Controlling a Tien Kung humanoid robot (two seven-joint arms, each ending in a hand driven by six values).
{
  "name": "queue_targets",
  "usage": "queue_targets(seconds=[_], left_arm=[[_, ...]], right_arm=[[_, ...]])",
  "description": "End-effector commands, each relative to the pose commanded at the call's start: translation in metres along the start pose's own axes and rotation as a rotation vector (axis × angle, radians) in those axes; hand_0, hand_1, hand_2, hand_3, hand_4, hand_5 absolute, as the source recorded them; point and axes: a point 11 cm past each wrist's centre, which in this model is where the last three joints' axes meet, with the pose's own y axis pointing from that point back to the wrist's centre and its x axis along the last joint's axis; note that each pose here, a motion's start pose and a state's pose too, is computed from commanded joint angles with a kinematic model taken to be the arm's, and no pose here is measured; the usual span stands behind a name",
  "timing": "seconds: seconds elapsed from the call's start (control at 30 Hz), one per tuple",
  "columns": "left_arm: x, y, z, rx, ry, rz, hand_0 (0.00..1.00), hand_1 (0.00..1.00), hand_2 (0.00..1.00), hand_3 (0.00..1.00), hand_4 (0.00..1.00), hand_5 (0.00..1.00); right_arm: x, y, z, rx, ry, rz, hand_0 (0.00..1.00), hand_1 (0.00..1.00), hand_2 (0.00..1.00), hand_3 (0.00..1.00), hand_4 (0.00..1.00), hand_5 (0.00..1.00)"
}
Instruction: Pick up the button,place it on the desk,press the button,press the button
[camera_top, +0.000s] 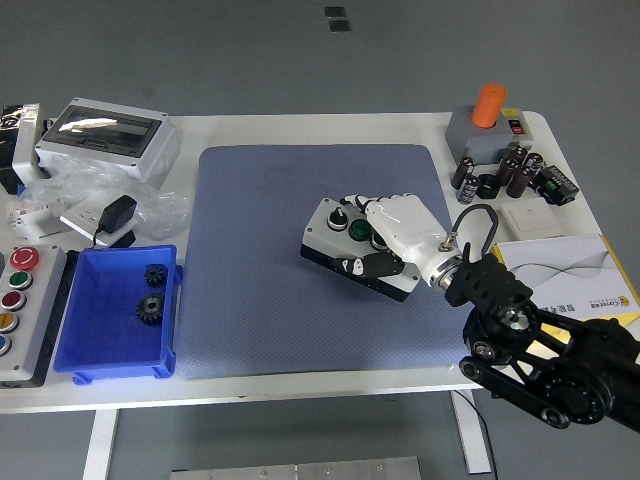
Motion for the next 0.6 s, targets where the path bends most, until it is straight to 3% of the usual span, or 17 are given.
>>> queue_targets(seconds=[0.27,0.6], left_arm=[[0.001,0.0,0.0,0.001,-0.001,0.002,0.63,0.632,0.555,0.651,0.644,0.161],[0.001,0.0,0.0,0.003,-0.004,0.003,0.63,0.631,0.554,0.65,0.641,0.16]], right_arm=[[-0.01,-0.008,-0.033,0.234,0.138,-0.029,0.127,0.335,0.369,0.552,0.412,0.002],[-0.026,-0.017,-0.041,0.291,0.201,-0.07,0.171,0.358,0.375,0.559,0.382,0.002]])
